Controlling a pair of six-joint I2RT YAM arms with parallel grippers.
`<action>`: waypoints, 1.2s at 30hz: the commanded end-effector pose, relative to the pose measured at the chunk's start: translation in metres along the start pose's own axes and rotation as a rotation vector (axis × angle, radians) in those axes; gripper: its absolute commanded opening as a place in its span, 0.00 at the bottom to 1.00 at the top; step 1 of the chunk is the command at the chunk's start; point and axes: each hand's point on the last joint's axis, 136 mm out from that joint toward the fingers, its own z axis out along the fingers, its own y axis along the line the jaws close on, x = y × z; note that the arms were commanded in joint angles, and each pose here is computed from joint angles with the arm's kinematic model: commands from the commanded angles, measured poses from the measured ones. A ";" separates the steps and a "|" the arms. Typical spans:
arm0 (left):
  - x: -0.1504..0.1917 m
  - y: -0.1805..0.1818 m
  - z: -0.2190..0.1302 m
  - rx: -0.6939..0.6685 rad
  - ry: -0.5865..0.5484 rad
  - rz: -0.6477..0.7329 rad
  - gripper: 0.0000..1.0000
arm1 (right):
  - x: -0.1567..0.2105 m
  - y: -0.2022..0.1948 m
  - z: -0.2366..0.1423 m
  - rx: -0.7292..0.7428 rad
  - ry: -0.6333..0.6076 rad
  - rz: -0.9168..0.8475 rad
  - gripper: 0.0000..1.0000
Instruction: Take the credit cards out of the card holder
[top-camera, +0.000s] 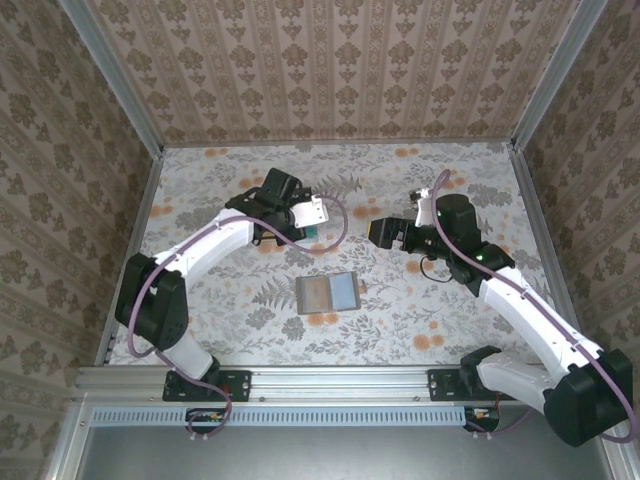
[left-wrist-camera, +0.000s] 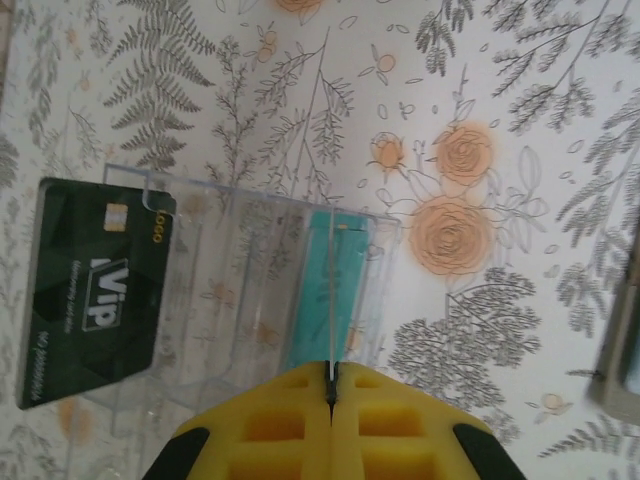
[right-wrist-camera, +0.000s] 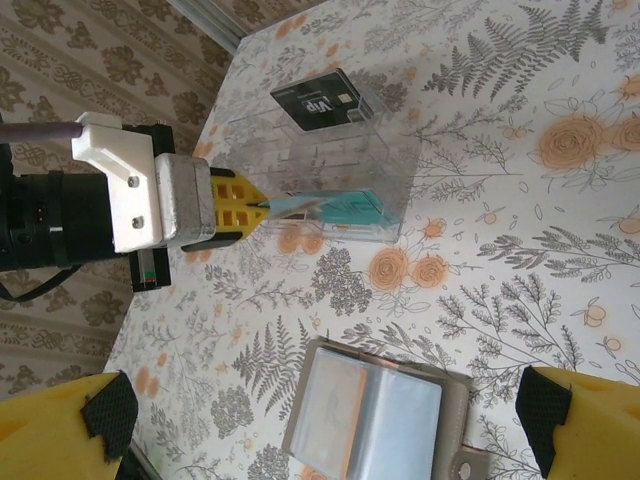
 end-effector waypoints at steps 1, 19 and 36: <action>0.008 0.006 0.015 -0.035 0.037 0.113 0.00 | -0.012 0.002 -0.001 0.012 -0.019 -0.028 1.00; 0.028 -0.003 0.052 0.024 0.121 0.150 0.00 | -0.017 -0.004 0.012 0.017 0.006 -0.018 1.00; 0.033 0.016 0.064 -0.053 0.171 0.114 0.14 | -0.014 -0.007 0.022 0.002 0.035 0.003 1.00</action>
